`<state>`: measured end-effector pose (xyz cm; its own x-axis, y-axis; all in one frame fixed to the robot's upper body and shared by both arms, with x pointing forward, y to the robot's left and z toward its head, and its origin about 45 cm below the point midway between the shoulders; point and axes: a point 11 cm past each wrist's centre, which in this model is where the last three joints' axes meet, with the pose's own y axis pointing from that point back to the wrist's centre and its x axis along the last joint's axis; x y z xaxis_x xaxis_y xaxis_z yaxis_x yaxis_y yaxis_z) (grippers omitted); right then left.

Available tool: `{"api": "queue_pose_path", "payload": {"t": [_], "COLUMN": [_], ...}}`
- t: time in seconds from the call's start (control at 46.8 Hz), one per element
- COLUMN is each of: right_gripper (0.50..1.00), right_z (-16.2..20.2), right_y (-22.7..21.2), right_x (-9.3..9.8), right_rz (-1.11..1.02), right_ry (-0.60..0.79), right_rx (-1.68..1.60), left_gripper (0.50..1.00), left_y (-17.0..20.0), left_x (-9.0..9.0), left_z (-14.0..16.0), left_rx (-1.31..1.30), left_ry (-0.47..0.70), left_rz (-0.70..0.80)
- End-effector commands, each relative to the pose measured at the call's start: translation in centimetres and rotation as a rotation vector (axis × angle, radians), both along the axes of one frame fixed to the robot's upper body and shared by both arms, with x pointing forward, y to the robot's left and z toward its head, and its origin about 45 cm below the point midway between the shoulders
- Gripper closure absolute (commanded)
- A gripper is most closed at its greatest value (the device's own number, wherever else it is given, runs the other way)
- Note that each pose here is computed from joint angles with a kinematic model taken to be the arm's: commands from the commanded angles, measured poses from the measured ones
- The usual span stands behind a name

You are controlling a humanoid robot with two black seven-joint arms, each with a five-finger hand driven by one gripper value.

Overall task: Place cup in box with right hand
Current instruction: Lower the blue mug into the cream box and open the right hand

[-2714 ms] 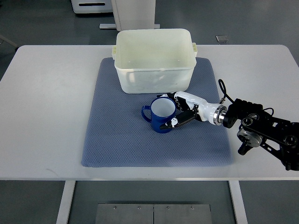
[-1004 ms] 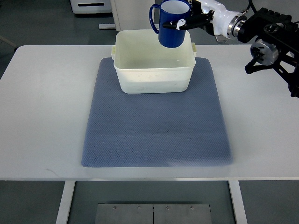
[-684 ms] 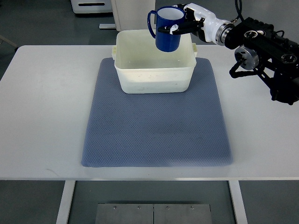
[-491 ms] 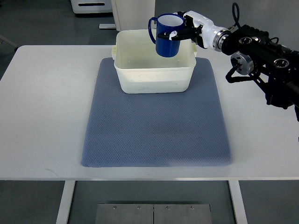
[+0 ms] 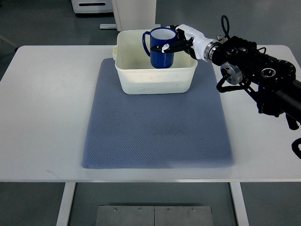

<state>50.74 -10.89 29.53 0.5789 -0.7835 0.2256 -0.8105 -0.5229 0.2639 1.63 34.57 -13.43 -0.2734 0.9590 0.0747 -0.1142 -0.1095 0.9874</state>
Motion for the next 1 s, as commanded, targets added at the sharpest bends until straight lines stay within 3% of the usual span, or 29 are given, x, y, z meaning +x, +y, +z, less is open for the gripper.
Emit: {"api": "queue_pose_path", "payload": {"t": [0.0, 0.085, 0.321, 0.577, 0.726, 0.983], "right_gripper": [1.000, 1.000, 0.685, 0.634, 0.528, 0.509], "right_z": [0.13, 0.32, 0.70, -0.11, -0.20, -0.02], "right_y": [0.11, 0.14, 0.20, 0.53, 0.60, 0.73], "right_x": [0.01, 0.05, 0.18, -0.16, -0.23, -0.24], "right_rz": [0.000, 0.001, -0.011, -0.006, -0.003, 0.001], "right_ry": [-0.004, -0.010, -0.023, -0.006, -0.005, -0.008], "right_rx": [0.009, 0.015, 0.037, 0.044, 0.044, 0.045], "left_gripper": [0.500, 0.500, 0.500, 0.500, 0.500, 0.500], "left_y": [0.00, 0.00, 0.00, 0.00, 0.00, 0.00], "left_x": [-0.02, -0.02, -0.02, -0.02, -0.02, -0.02], "left_z": [0.00, 0.00, 0.00, 0.00, 0.00, 0.00], "left_rx": [0.000, 0.000, 0.000, 0.000, 0.000, 0.000], "left_ry": [0.000, 0.000, 0.000, 0.000, 0.000, 0.000], "left_rz": [0.001, 0.001, 0.001, 0.001, 0.001, 0.001]}}
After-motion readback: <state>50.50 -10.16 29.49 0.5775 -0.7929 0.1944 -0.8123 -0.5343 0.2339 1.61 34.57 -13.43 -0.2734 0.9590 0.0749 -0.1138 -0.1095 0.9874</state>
